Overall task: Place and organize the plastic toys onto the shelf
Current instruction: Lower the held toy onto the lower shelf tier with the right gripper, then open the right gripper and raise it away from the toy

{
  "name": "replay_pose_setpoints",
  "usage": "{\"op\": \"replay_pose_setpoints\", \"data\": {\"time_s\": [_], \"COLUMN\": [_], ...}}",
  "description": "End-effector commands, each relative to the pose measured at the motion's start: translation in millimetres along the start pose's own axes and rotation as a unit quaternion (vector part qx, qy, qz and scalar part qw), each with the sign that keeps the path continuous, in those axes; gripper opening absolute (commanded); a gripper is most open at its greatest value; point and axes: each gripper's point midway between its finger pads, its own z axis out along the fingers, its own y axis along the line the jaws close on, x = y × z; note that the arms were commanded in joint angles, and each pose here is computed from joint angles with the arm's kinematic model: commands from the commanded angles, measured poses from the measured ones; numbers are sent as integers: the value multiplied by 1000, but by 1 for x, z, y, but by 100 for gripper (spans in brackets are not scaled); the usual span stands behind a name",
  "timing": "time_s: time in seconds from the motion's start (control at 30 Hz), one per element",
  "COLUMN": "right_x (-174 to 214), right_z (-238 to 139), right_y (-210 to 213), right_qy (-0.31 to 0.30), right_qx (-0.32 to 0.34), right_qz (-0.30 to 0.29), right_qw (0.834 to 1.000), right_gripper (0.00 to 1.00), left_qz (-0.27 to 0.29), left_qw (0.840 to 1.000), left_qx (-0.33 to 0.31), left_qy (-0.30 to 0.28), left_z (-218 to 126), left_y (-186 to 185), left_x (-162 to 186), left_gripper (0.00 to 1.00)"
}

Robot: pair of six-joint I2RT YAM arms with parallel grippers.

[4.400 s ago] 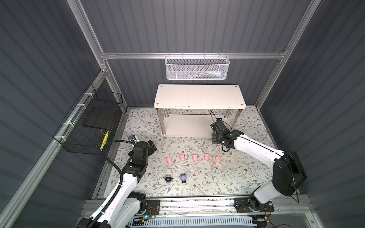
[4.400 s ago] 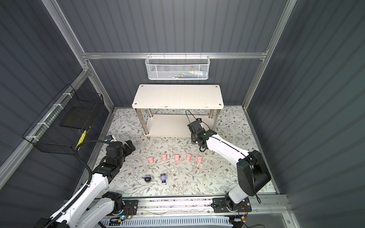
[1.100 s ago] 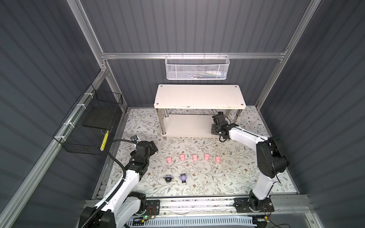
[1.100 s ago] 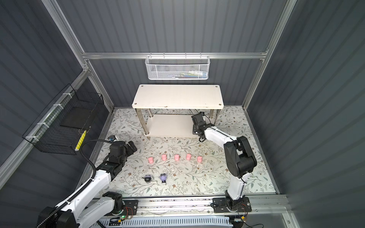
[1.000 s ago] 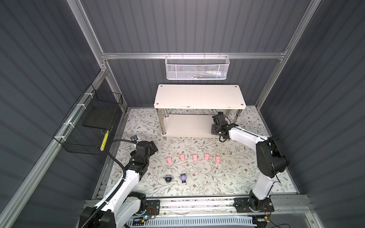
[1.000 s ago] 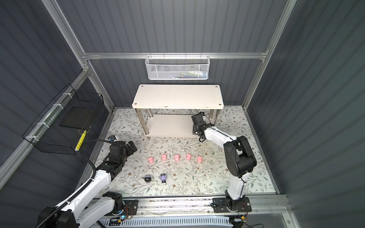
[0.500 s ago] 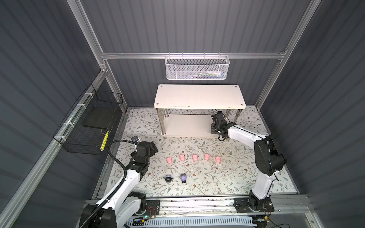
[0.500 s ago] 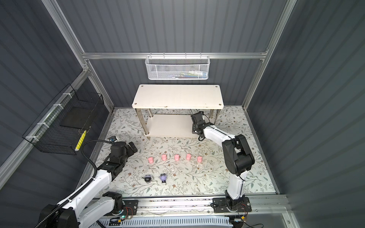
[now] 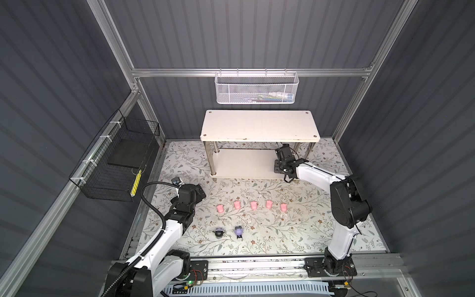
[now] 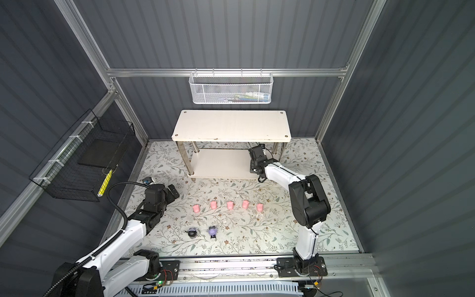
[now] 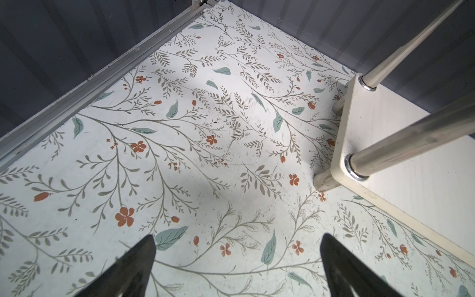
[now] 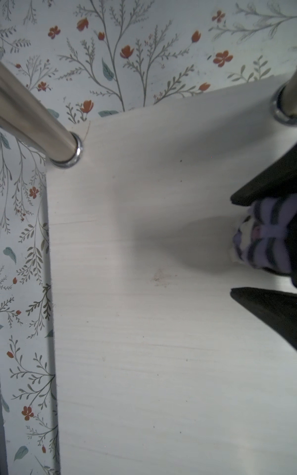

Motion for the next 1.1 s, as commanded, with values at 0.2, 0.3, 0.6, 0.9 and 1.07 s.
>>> {"op": "replay_pose_setpoints", "data": {"time_s": [0.2, 0.3, 0.6, 0.9, 1.07], "right_x": [-7, -9, -7, -2, 1], "right_z": [2, 0, -11, -26, -32], "right_y": [-6, -6, -9, -12, -13], "right_qy": [-3, -6, -8, -17, -19], "right_qx": [17, 17, 11, -6, -12], "right_qz": [-4, -4, 7, 18, 24], "right_qw": [1000, 1000, 1000, 1000, 999], "right_gripper": [56, 58, 64, 70, 71], "left_qz": [2, 1, -1, -1, -4], "left_qw": [1000, 1000, 1000, 1000, 1000], "left_qx": [-4, -5, -4, -4, -2], "left_qy": [3, 4, 4, 5, 4], "left_z": [3, 3, 3, 3, 2], "left_y": [2, 2, 2, 3, 2], "left_x": [6, 6, 7, 7, 7], "left_gripper": [100, 100, 100, 100, 100]}}
